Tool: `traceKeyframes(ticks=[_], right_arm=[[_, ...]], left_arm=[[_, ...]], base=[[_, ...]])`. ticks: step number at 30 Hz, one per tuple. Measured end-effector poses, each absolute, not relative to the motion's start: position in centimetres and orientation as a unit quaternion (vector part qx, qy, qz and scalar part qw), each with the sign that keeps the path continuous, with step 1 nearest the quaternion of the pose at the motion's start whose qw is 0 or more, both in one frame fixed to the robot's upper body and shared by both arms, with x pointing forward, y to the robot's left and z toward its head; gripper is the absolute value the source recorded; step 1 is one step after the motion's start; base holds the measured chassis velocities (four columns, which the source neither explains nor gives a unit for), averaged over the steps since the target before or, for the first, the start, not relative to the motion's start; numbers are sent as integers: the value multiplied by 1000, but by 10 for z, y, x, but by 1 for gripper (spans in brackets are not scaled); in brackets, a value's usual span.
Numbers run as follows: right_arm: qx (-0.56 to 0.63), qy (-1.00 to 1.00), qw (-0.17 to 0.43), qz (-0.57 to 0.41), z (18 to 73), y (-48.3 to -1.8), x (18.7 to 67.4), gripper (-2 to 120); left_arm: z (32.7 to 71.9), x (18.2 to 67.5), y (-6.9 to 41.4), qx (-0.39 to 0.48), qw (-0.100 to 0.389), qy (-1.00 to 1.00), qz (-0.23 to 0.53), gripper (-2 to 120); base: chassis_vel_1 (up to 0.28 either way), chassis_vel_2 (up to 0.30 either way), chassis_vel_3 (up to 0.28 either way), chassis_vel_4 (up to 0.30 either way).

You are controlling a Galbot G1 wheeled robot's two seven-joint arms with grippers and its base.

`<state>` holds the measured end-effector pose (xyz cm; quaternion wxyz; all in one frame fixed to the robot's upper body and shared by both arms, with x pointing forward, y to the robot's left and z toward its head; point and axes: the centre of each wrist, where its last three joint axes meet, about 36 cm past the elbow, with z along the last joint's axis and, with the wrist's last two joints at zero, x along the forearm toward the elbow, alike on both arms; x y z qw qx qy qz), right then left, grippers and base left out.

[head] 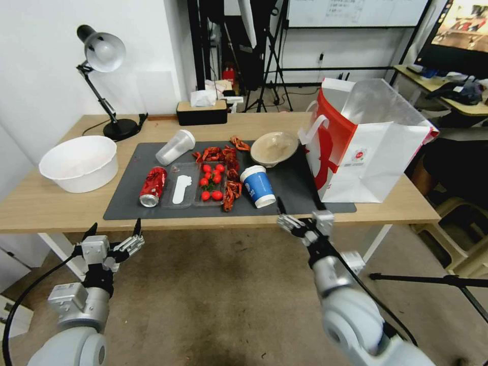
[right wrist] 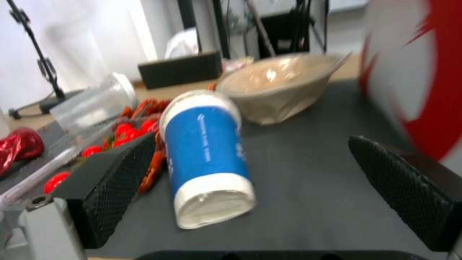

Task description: Pick up the trash from the table and place it into the takeout bag.

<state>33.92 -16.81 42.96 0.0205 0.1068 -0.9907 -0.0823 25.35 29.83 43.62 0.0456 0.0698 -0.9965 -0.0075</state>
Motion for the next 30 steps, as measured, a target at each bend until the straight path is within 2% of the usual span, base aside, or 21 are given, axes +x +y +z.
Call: traceKeyframes(ticks=[9, 17, 21, 30], right_arm=[[120, -983, 102, -90, 441, -140, 402, 100], [122, -979, 135, -88, 440, -123, 424, 97], [124, -977, 149, -89, 440, -115, 428, 89], [117, -974, 170, -91, 438, -106, 426, 57]], left_arm=[[436, 251, 301, 78, 48, -996, -11, 100], [437, 250, 304, 84, 47, -995, -15, 100], [436, 250, 305, 86, 46, -995, -15, 100], [434, 251, 307, 87, 46, -995, -15, 100]], base=[[0, 0, 0, 0], [0, 0, 0, 0], [0, 0, 0, 0], [0, 0, 0, 0]])
